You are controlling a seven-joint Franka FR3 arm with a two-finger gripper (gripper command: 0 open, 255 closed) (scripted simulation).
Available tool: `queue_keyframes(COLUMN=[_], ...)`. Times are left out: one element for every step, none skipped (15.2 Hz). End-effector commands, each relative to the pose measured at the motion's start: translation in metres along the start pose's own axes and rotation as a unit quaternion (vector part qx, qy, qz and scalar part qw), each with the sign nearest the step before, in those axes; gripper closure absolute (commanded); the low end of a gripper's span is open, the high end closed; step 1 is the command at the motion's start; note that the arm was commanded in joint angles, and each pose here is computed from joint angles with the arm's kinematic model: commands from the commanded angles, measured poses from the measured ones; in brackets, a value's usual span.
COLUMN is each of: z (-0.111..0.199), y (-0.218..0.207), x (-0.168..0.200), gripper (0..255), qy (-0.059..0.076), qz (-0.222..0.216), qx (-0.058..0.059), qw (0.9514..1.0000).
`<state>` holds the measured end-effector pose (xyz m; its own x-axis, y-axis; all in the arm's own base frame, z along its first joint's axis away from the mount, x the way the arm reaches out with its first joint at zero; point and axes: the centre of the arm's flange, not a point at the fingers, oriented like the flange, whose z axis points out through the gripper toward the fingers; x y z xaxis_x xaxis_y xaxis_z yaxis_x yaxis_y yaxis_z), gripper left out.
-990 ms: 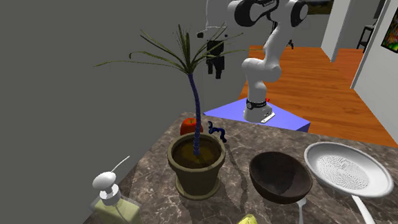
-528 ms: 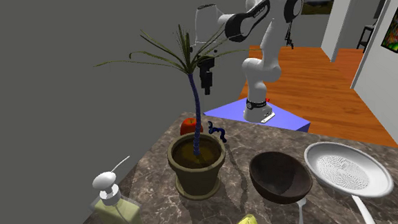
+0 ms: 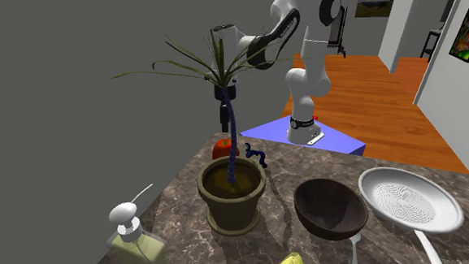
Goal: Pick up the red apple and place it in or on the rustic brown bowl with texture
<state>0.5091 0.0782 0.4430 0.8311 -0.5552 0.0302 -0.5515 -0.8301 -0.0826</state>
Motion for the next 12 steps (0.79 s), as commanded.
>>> queue_keyframes(z=[0.013, 0.019, 0.024, 0.029, 0.034, 0.040, 0.045, 0.048, 0.048, 0.048, 0.048, 0.048], y=[-0.007, -0.007, -0.007, -0.007, -0.007, -0.007, -0.007, -0.007, -0.007, -0.007, -0.007, -0.007], x=[0.008, 0.008, 0.008, 0.008, 0.008, 0.008, 0.008, 0.007, 0.008, 0.008, 0.008, 0.008], gripper=[0, 0, 0, 0, 0, 0, 0, 0, 0, 0, 0, 0], qy=[0.000, 0.000, 0.000, 0.000, 0.000, 0.000, 0.000, 0.000, 0.000, 0.000, 0.000, 0.000], qz=[0.011, 0.011, 0.011, 0.011, 0.011, 0.011, 0.011, 0.011, 0.011, 0.011, 0.011, 0.011], qx=[0.001, 0.001, 0.001, 0.001, 0.001, 0.001, 0.001, 0.001, 0.001, 0.001, 0.001, 0.001], qw=[0.9999, 0.9999, 0.9999, 0.9999, 0.9999, 0.9999, 0.9999, 0.9999, 0.9999, 0.9999, 0.9999, 0.9999])
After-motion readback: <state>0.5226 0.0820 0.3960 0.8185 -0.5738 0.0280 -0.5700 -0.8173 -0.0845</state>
